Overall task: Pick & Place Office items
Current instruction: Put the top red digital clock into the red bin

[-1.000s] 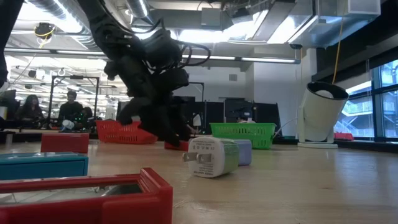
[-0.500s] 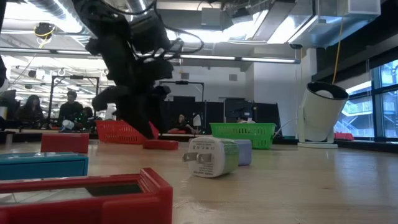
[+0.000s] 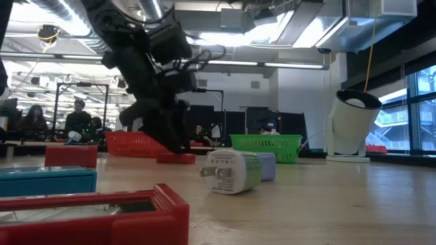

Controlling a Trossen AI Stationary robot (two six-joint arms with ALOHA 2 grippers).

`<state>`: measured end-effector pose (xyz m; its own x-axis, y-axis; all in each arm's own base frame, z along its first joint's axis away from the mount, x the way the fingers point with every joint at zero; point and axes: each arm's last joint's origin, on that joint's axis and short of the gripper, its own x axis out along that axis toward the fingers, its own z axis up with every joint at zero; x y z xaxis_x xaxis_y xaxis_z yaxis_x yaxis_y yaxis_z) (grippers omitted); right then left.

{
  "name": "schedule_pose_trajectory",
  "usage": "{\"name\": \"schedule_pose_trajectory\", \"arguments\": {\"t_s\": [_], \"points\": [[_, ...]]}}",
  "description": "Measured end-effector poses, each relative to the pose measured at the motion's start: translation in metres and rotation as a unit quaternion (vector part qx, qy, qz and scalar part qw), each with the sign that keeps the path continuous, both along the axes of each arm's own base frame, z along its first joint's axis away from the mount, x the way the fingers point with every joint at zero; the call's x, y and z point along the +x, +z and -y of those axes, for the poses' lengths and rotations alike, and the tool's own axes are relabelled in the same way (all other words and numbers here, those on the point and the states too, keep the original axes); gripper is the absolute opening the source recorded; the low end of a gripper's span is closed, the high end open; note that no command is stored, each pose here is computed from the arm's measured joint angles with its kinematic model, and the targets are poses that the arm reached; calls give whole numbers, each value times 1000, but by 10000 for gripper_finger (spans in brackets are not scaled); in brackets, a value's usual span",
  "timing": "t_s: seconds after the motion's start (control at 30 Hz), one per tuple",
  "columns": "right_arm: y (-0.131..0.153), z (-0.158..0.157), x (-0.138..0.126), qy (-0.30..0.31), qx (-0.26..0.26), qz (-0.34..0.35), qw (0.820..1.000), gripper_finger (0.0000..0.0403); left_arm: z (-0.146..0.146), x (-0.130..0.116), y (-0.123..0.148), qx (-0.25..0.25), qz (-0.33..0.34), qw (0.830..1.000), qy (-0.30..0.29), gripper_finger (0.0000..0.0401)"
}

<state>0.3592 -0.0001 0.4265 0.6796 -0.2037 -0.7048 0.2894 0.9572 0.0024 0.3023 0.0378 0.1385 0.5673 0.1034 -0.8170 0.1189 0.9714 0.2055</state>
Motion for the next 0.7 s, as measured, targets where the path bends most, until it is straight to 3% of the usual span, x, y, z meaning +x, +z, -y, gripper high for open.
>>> {"name": "schedule_pose_trajectory", "arguments": {"t_s": [0.3, 0.43, 0.7], "points": [[0, -1, 0, 7, 9, 0, 1000, 228, -9, 0, -17, -26, -34, 999, 17, 214], [0, -1, 0, 7, 10, 0, 1000, 228, -10, -1, -18, -67, -31, 997, 28, 212], [0, -1, 0, 7, 9, 0, 1000, 228, -9, -1, -16, -114, -23, 989, 93, 151]]}}
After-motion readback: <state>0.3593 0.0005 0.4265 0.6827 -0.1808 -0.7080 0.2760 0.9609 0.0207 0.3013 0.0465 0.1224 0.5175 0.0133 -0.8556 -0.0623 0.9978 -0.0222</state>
